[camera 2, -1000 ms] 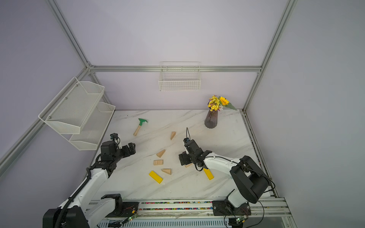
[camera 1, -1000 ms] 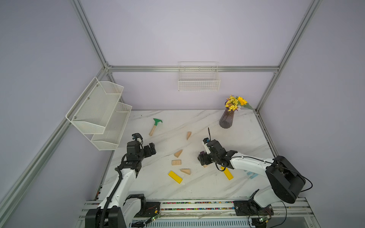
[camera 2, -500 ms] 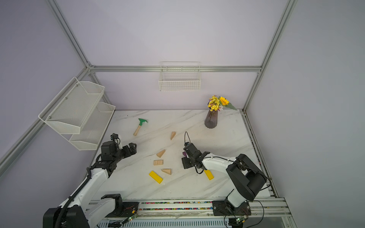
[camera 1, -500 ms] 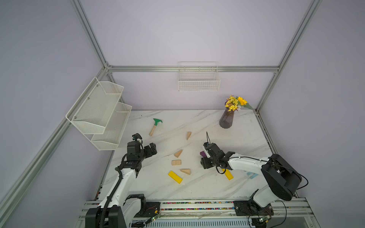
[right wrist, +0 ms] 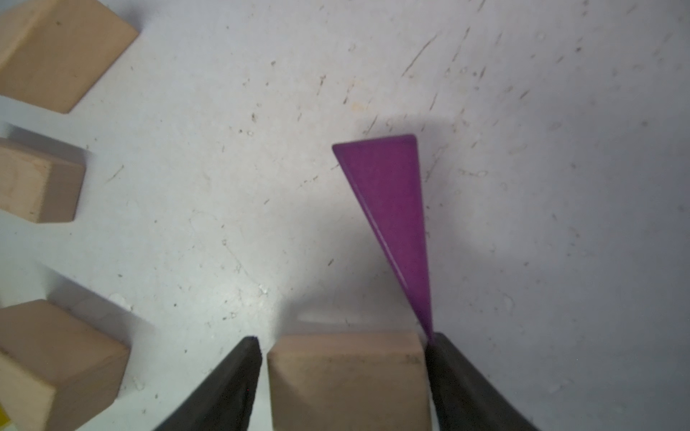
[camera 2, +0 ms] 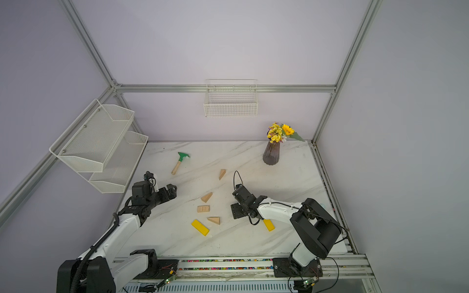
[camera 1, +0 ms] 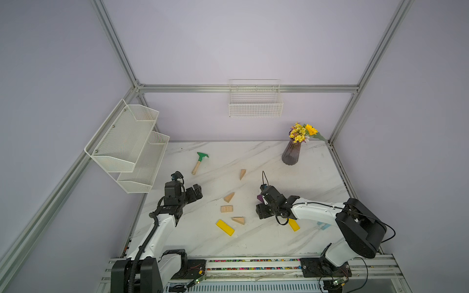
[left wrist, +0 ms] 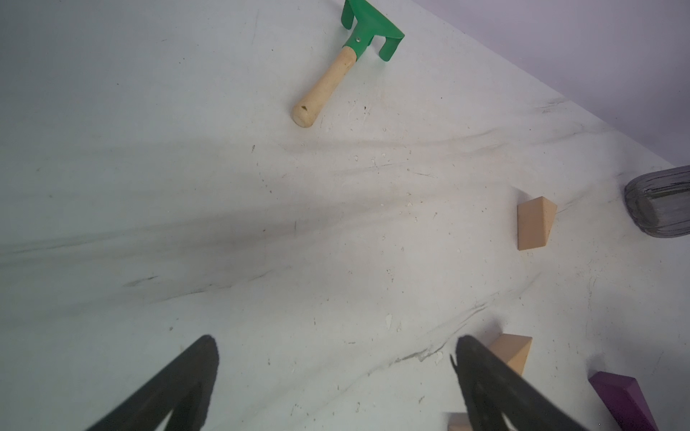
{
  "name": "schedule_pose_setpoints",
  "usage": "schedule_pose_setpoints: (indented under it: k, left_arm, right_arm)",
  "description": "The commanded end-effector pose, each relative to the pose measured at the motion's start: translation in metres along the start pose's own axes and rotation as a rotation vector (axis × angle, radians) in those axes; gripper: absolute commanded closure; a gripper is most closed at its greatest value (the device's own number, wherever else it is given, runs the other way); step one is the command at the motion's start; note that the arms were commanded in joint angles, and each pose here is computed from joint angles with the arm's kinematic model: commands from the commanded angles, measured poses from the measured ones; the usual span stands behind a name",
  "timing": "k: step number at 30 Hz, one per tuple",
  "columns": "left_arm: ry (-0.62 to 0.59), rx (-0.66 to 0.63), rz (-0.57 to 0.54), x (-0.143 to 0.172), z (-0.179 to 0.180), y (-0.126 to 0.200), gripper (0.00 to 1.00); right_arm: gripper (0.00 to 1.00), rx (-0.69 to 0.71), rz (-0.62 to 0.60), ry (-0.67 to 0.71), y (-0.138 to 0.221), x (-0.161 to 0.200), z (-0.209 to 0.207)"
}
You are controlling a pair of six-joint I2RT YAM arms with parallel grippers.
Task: Assemble a small pinwheel with building blocks
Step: Move the building block to the center of the board.
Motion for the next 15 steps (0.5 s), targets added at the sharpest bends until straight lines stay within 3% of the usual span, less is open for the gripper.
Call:
schedule_pose_setpoints:
  k: [1,8,15]
  left_arm:
    - [0.025,0.023,-0.033,-0.006,-0.004,-0.001,0.0]
    - [0.029,0.021,-0.025,-0.004,-0.003,-0.003,0.0]
    - [0.032,0.013,-0.015,-0.003,-0.001,-0.005,0.0]
  right_arm:
    - [0.24,0.025,0.043,-0.007,0.008,0.007,-0.003]
    - [0.26,0.055,0.096,0.022,-0.004,0.025,-0.006]
    - [0.44,0.116,0.121,0.056,-0.014,0.034,-0.004]
Point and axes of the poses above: each gripper's point midway between its finger pads, its own y axis back along the fingers, its own z axis along the line the jaws close on, x = y × z, the point moved 4 cm from there along y, back along the fingers, and after that the axes turned 10 degrees about -y, right-handed, at the moved point
